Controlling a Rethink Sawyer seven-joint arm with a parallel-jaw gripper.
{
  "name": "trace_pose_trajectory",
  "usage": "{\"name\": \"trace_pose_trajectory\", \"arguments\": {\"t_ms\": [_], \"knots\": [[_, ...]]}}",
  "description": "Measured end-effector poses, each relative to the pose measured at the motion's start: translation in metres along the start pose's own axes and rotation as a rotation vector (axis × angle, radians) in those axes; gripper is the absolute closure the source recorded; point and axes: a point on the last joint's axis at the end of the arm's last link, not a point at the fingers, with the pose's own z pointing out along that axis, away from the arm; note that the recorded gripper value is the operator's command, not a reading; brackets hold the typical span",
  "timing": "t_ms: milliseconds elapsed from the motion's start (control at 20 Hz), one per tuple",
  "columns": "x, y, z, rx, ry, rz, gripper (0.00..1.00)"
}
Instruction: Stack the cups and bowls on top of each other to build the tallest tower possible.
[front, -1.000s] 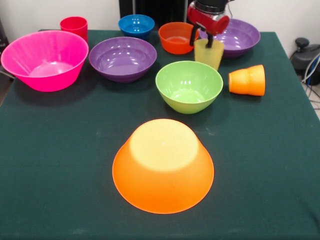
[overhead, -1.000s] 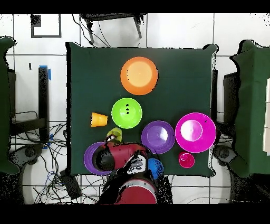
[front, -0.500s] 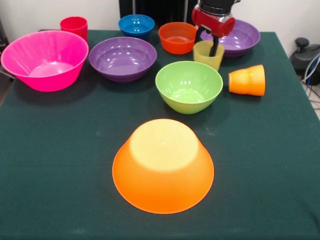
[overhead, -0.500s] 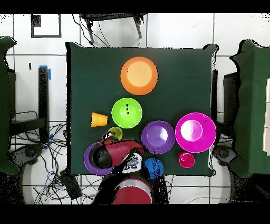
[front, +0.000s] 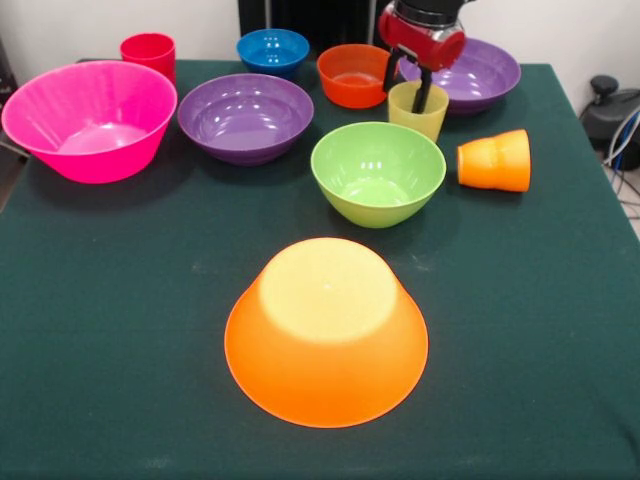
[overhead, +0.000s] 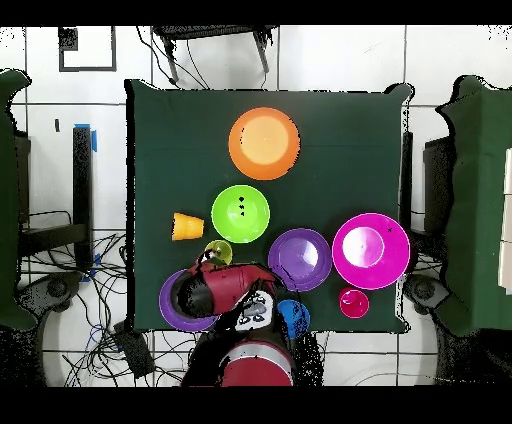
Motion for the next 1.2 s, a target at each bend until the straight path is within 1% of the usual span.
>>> {"name": "trace_pose_trajectory", "arguments": {"t_ms": [250, 400, 600, 900, 1000, 1100, 1200], "knots": [[-0.010, 0.000, -0.008, 0.000, -0.005, 0.008, 0.00], [-0.017, 0.000, -0.015, -0.010, -0.013, 0.016, 0.00], [-0.019, 0.000, -0.023, -0.023, -0.017, 0.020, 0.00], [-0.009, -0.005, -0.033, -0.035, 0.009, 0.007, 0.00], [-0.002, -0.009, -0.035, -0.033, 0.023, -0.002, 0.00], [0.002, -0.012, -0.036, -0.030, 0.028, -0.008, 0.00], [0.009, -0.019, -0.035, -0.019, 0.038, -0.020, 0.00]]}}
